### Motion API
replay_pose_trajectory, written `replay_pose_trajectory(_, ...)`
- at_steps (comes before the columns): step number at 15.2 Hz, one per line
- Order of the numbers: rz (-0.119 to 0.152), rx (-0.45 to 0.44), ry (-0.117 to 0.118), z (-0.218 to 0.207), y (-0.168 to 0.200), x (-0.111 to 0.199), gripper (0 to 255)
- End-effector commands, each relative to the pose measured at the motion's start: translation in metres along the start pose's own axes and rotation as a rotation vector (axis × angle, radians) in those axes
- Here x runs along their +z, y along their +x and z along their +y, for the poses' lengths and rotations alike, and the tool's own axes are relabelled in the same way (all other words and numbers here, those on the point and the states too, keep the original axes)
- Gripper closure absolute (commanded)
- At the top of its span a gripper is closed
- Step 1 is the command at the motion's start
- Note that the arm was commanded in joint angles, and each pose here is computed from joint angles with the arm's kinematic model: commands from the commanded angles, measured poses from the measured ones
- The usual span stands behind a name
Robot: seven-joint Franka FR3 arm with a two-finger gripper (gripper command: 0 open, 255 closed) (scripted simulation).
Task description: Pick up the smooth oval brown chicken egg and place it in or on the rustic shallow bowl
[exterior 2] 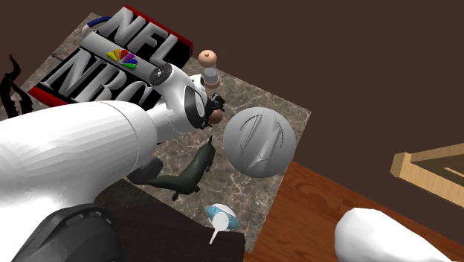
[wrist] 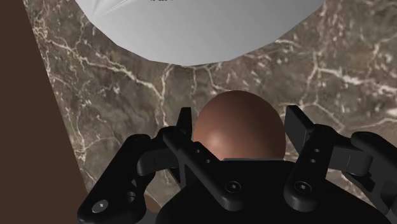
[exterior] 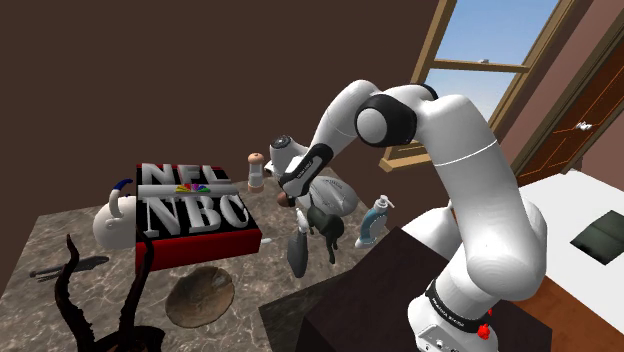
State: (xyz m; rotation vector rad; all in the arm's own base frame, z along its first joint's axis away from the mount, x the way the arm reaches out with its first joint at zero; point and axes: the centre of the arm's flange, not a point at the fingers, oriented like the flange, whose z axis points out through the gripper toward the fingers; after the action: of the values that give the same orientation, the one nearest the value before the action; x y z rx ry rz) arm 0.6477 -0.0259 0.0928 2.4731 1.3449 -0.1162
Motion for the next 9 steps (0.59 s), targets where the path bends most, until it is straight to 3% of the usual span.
replay_pose_trajectory(1, 0.000, 0.000, 0.000, 0.001, -0.001, -0.004, 255)
replay_pose_trajectory(9, 0.000, 0.000, 0.000, 0.011, -0.011, -0.044, 255)
